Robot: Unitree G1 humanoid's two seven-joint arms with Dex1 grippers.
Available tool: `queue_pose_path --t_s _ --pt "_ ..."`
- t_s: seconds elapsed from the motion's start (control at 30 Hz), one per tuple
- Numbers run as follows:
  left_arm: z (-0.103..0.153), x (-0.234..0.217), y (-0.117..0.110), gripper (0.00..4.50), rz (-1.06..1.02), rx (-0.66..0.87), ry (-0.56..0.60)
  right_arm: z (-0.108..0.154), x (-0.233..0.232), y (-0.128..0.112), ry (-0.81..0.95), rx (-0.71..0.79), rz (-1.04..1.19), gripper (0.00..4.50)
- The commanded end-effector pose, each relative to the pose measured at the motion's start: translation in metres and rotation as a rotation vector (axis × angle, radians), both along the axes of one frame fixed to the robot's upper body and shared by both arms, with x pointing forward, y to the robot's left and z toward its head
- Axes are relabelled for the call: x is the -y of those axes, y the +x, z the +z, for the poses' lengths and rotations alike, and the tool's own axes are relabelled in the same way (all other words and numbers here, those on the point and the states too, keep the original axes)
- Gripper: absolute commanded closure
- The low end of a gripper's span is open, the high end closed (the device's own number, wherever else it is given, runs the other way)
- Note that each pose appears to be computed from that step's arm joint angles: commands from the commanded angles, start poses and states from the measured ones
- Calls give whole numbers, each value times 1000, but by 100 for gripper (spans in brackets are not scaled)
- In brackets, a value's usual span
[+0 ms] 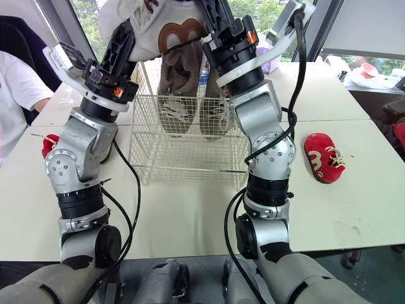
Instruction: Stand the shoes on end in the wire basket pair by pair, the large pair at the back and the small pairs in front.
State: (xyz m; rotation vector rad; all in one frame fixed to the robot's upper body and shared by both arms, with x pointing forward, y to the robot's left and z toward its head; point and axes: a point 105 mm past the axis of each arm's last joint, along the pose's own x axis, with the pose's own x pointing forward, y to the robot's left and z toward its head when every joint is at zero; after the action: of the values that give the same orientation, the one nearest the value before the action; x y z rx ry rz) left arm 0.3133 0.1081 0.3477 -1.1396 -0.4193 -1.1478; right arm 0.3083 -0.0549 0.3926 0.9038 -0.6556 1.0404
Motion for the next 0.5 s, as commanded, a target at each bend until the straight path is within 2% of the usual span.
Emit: queue_pose_path --t_s 0.03,0.1,0.17,0.3,0.4,0.5 --pt "6 2 -7 423 12 44 27 15 -3 -17 16 82 41 333" --pt "-7 6 -3 314 46 18 117 18 -1 -17 20 84 45 334" --pt "-16 8 -5 227 69 14 189 19 0 -16 23 85 46 334" --pt "-25 5 -17 17 112 23 278 24 4 -16 37 93 57 334" --pt "-29 5 -24 8 142 36 337 29 9 -18 50 103 65 334" --pt "-38 3 -39 8 229 29 483 56 35 -23 29 189 28 334"
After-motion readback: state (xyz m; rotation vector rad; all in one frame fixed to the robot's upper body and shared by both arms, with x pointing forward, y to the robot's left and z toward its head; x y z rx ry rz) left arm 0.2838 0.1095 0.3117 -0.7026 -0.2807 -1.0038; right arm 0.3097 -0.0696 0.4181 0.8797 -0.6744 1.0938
